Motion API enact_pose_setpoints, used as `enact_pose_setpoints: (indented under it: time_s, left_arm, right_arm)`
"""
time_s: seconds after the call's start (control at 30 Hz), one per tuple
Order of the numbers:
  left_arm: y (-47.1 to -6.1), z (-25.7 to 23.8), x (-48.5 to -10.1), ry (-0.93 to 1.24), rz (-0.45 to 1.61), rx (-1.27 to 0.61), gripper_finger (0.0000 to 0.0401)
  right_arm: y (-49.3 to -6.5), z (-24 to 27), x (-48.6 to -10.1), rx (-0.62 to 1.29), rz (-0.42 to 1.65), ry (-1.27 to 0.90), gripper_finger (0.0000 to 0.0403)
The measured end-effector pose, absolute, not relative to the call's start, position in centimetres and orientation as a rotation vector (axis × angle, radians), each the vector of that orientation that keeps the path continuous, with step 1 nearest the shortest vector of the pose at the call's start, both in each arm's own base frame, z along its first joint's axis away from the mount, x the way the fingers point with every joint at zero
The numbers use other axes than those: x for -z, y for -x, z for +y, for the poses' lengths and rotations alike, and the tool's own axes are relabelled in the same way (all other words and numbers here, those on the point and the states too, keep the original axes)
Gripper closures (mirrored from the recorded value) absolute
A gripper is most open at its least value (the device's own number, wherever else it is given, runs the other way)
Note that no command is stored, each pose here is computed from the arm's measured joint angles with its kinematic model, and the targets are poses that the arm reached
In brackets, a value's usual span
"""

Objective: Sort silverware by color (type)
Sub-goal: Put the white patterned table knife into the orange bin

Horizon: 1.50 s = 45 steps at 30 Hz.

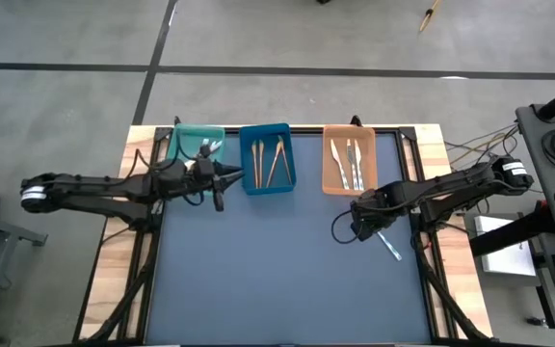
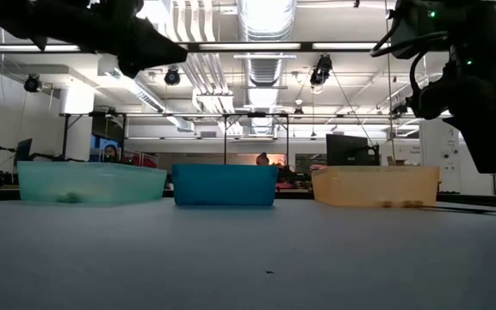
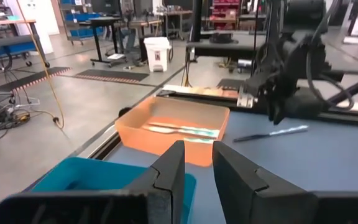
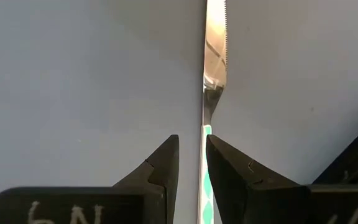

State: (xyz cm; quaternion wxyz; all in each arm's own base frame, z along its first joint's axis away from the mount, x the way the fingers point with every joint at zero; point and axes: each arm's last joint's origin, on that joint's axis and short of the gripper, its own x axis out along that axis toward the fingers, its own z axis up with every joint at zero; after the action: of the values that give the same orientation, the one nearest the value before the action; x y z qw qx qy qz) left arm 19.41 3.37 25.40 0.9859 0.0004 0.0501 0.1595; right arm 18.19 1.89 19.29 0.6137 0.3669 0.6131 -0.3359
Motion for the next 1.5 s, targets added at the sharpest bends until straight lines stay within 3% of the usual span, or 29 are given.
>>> enact_pose_setpoints:
  time_s: [0.2,0.4,0.57,0.83,1.5]
  left_arm:
    - [-18.6,3.3,-26.1,0.053,0.063,-0.322,0.0337]
    - [-18.4,3.2,-26.2,0.099,0.049,-0.323,0.0337]
    - [-18.5,3.2,-26.1,0.121,0.053,-0.324,0.0337]
    - [-18.8,3.3,-25.8,0.120,0.073,-0.325,0.0337]
    - [-18.9,3.3,-25.8,0.115,0.071,-0.324,0.0337]
  right_arm:
    - [-18.2,1.9,-19.2,0.786,1.415,-0.855,0.0318]
    - [-18.5,1.9,-18.7,0.690,1.471,-0.732,0.0291]
    - [-18.8,1.8,-18.2,0.790,1.454,-0.755,0.0281]
    - [-19.3,1.9,-16.8,0.794,1.539,-0.695,0.0261]
    - [-19.2,1.9,-13.8,0.776,1.624,-0.625,0.0282]
